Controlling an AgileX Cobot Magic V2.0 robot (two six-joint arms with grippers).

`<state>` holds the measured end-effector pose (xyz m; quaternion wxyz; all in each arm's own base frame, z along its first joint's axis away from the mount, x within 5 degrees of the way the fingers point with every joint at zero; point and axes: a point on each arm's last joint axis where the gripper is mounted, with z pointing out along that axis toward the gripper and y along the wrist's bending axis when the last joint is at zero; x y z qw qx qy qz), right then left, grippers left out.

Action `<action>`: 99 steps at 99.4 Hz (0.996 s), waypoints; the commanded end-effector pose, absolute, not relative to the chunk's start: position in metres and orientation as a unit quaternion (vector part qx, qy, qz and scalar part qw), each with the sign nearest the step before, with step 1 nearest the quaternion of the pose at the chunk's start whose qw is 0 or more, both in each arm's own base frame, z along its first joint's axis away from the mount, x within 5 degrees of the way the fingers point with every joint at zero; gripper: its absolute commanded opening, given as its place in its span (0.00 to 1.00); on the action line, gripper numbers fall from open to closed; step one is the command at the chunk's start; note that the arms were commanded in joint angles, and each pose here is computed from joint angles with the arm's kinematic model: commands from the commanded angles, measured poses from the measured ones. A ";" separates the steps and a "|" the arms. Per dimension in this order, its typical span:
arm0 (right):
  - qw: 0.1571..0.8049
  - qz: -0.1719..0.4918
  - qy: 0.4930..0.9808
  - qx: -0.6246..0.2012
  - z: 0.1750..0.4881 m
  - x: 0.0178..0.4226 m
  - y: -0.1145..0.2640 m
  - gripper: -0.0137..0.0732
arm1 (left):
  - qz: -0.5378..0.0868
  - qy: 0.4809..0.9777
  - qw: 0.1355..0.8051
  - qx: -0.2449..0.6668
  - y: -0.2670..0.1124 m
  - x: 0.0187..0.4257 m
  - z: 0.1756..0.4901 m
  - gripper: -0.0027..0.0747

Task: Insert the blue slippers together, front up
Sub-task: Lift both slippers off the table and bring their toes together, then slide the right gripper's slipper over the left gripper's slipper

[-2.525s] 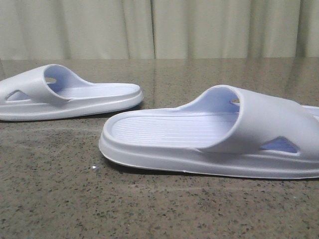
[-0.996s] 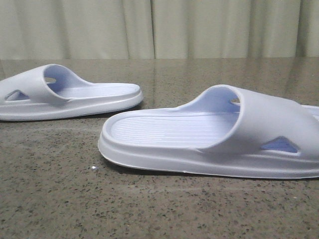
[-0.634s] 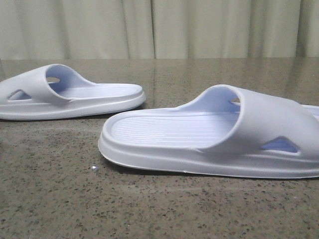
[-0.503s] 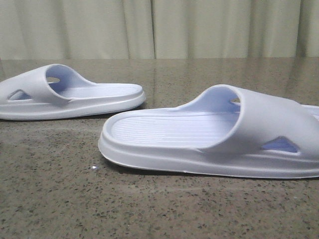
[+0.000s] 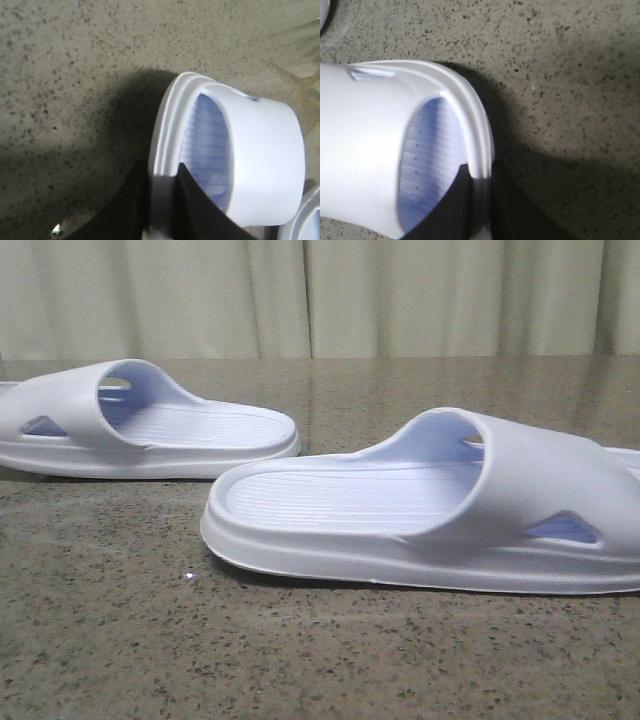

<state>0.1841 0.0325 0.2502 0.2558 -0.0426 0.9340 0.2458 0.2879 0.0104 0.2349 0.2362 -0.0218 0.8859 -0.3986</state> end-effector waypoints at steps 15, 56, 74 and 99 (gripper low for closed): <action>0.338 0.234 0.910 -0.042 0.286 0.201 0.029 0.03 | -0.421 0.857 0.296 0.005 0.013 0.290 0.280 0.05; 0.416 0.251 0.873 -0.033 0.350 0.214 0.024 0.03 | -0.489 0.816 0.308 0.007 0.009 0.286 0.299 0.05; 0.421 0.267 0.866 -0.027 0.354 0.214 0.026 0.03 | -0.501 0.810 0.306 0.012 0.008 0.285 0.301 0.05; 0.428 0.277 0.859 -0.041 0.368 0.213 0.028 0.03 | -0.484 0.820 0.306 0.011 0.010 0.286 0.298 0.05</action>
